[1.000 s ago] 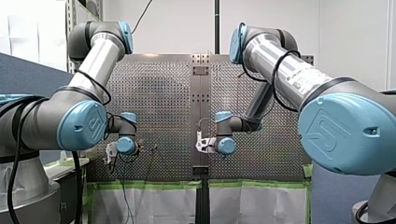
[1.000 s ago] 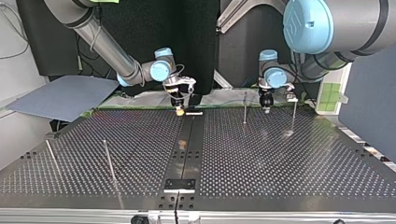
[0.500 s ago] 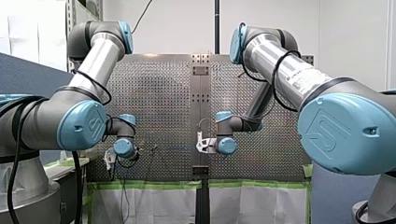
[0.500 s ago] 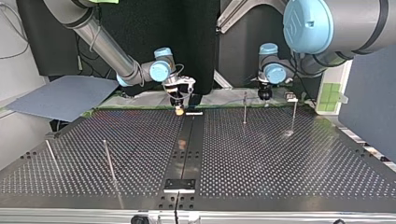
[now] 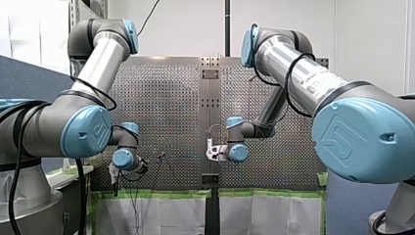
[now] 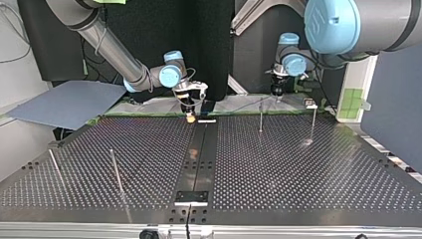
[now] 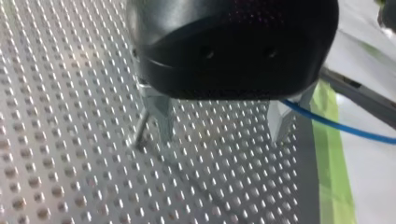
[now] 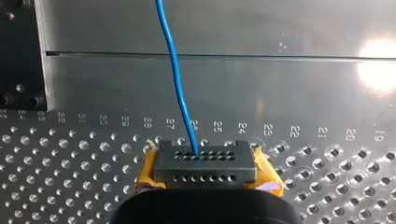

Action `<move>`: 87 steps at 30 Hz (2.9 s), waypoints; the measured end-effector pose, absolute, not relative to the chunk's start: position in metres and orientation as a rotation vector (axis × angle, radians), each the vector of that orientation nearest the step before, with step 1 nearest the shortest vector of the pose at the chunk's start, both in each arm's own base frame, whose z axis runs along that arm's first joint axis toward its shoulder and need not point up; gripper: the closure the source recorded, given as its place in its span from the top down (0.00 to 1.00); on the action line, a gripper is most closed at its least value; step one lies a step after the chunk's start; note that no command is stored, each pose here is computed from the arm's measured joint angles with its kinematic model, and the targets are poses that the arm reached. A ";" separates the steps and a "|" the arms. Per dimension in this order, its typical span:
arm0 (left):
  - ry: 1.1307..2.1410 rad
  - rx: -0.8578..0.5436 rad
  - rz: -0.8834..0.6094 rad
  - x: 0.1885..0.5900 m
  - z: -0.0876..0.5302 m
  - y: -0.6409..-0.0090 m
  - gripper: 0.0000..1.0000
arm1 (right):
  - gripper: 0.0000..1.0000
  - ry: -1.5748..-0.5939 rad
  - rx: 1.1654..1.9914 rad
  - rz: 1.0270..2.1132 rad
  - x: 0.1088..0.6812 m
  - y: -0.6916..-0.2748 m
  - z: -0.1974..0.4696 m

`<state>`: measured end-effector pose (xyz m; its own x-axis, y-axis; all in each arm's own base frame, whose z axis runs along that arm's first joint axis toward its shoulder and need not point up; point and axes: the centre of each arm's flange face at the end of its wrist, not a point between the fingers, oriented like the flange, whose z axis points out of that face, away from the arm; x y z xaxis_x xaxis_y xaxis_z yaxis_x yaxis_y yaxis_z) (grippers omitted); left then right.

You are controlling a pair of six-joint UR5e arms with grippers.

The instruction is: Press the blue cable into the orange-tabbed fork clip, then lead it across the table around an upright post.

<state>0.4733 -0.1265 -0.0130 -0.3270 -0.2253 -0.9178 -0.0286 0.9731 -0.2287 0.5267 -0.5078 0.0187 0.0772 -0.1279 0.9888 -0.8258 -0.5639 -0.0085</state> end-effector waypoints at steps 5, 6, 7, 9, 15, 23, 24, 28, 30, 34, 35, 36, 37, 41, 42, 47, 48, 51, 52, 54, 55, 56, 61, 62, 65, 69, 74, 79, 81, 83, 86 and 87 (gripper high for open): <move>1.876 -0.152 -0.244 0.461 0.001 -0.131 1.00 | 0.00 -0.947 1.778 1.530 0.526 -0.507 0.018; 1.872 -0.149 -0.252 0.458 0.004 -0.132 1.00 | 0.00 -0.947 1.778 1.530 0.526 -0.507 0.018; 1.866 -0.148 -0.260 0.456 0.006 -0.132 1.00 | 0.00 -0.947 1.779 1.529 0.526 -0.507 0.018; 1.849 -0.149 -0.281 0.450 0.013 -0.135 1.00 | 0.00 -0.948 1.779 1.530 0.526 -0.507 0.018; 1.829 -0.146 -0.335 0.432 0.028 -0.142 1.00 | 0.00 -0.948 1.779 1.530 0.526 -0.507 0.018; 1.848 -0.107 -0.259 0.400 0.044 -0.148 1.00 | 0.00 -0.948 1.778 1.530 0.527 -0.507 0.018; 1.844 -0.101 -0.248 0.399 0.046 -0.149 1.00 | 0.00 -0.948 1.778 1.530 0.527 -0.507 0.018; 1.826 -0.074 -0.207 0.396 0.053 -0.153 1.00 | 0.00 -0.951 1.777 1.529 0.526 -0.508 0.018; 1.815 -0.055 -0.187 0.397 0.056 -0.158 1.00 | 0.00 -0.954 1.775 1.530 0.526 -0.508 0.018; 1.795 -0.013 -0.151 0.400 0.060 -0.169 1.00 | 0.00 -0.956 1.775 1.531 0.526 -0.508 0.017; 1.792 0.001 -0.140 0.399 0.060 -0.173 1.00 | 0.00 -0.957 1.776 1.531 0.526 -0.508 0.017; 1.790 0.010 -0.132 0.398 0.060 -0.176 1.00 | 0.00 -0.957 1.776 1.531 0.526 -0.508 0.017; 1.789 0.018 -0.125 0.397 0.060 -0.179 1.00 | 0.00 -0.957 1.778 1.530 0.526 -0.508 0.017; 1.795 0.034 -0.112 0.394 0.054 -0.185 1.00 | 0.00 -0.959 1.783 1.526 0.525 -0.507 0.017; 1.796 0.035 -0.111 0.393 0.052 -0.185 1.00 | 0.00 -0.960 1.784 1.525 0.525 -0.507 0.016; 1.806 0.036 -0.107 0.392 0.037 -0.186 1.00 | 0.00 -0.960 1.787 1.525 0.526 -0.506 0.016; 1.809 0.036 -0.107 0.392 0.034 -0.186 1.00 | 0.00 -0.959 1.788 1.525 0.526 -0.506 0.016; 1.812 0.034 -0.113 0.393 0.026 -0.187 1.00 | 0.00 -0.959 1.788 1.525 0.526 -0.506 0.016; 1.811 0.033 -0.115 0.394 0.023 -0.188 1.00 | 0.00 -0.959 1.788 1.524 0.526 -0.506 0.015; 1.807 0.030 -0.118 0.396 0.018 -0.188 1.00 | 0.00 -0.959 1.788 1.524 0.526 -0.506 0.015; 1.805 0.029 -0.119 0.396 0.015 -0.188 1.00 | 0.00 -0.959 1.788 1.524 0.526 -0.506 0.015; 1.802 0.028 -0.120 0.397 0.012 -0.189 1.00 | 0.00 -0.958 1.788 1.524 0.526 -0.506 0.015; 1.808 0.028 -0.120 0.398 -0.001 -0.189 1.00 | 0.00 -0.951 1.790 1.522 0.527 -0.505 0.015; 1.809 0.028 -0.120 0.398 -0.003 -0.189 1.00 | 0.00 -0.950 1.790 1.521 0.527 -0.505 0.015; 1.811 0.026 -0.115 0.400 -0.004 -0.189 1.00 | 0.00 -0.949 1.789 1.521 0.527 -0.505 0.015; 1.810 0.024 -0.102 0.402 -0.004 -0.188 1.00 | 0.00 -0.950 1.789 1.520 0.526 -0.506 0.015; 1.796 0.031 -0.087 0.407 -0.002 -0.189 1.00 | 0.00 -0.951 1.787 1.519 0.525 -0.507 0.015; 1.779 0.039 -0.074 0.412 0.000 -0.189 1.00 | 0.00 -0.951 1.787 1.518 0.525 -0.507 0.015; 1.773 0.038 -0.067 0.415 0.001 -0.189 1.00 | 0.00 -0.950 1.787 1.518 0.525 -0.507 0.015; 1.770 0.036 -0.059 0.416 0.002 -0.189 1.00 | 0.00 -0.950 1.786 1.518 0.525 -0.507 0.015; 1.767 0.034 -0.054 0.418 0.002 -0.189 1.00 | 0.00 -0.950 1.786 1.518 0.525 -0.507 0.015; 1.766 0.034 -0.053 0.418 0.002 -0.189 1.00 | 0.00 -0.950 1.786 1.518 0.525 -0.507 0.015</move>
<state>0.4180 -0.1893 0.0023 -0.1945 -0.0064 -0.9809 0.0522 0.9985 -0.0169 0.5247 -0.5073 0.0146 0.0885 -0.1373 0.9866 -0.8274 -0.5616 -0.0039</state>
